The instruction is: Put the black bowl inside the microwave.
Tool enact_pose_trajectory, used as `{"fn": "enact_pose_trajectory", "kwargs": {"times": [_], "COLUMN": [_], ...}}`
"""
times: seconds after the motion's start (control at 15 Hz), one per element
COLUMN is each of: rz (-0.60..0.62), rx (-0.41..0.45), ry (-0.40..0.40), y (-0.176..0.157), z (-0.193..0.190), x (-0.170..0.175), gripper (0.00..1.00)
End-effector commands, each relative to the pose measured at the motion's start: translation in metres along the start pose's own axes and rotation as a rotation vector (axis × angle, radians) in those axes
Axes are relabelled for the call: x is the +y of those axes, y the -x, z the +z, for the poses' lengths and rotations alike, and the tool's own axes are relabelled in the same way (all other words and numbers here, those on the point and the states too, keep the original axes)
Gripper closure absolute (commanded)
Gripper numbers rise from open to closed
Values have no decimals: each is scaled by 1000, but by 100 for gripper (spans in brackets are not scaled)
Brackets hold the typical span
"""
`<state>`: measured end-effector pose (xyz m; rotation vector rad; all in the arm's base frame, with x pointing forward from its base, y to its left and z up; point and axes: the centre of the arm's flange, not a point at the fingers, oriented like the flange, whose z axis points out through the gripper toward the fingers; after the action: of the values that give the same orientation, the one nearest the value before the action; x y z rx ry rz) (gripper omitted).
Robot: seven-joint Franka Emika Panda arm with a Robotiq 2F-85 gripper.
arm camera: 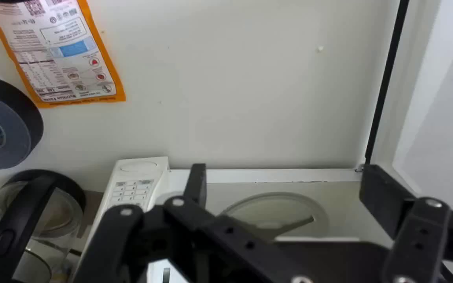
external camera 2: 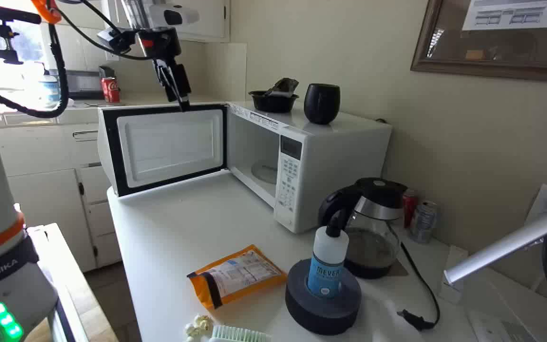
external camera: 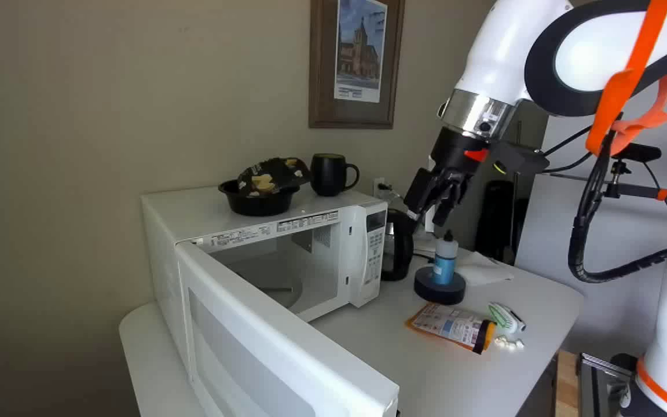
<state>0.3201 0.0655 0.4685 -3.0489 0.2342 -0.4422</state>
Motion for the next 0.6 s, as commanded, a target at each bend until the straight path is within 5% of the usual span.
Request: {"fn": "enact_pose_trajectory", "kwargs": {"times": [0.0,0.53], "rz": [1,4], "rx": [-15,-49], "ry": [5,15], "y": [3,9], "z": [6,21], "x": [2,5], "gripper": [0,0]}}
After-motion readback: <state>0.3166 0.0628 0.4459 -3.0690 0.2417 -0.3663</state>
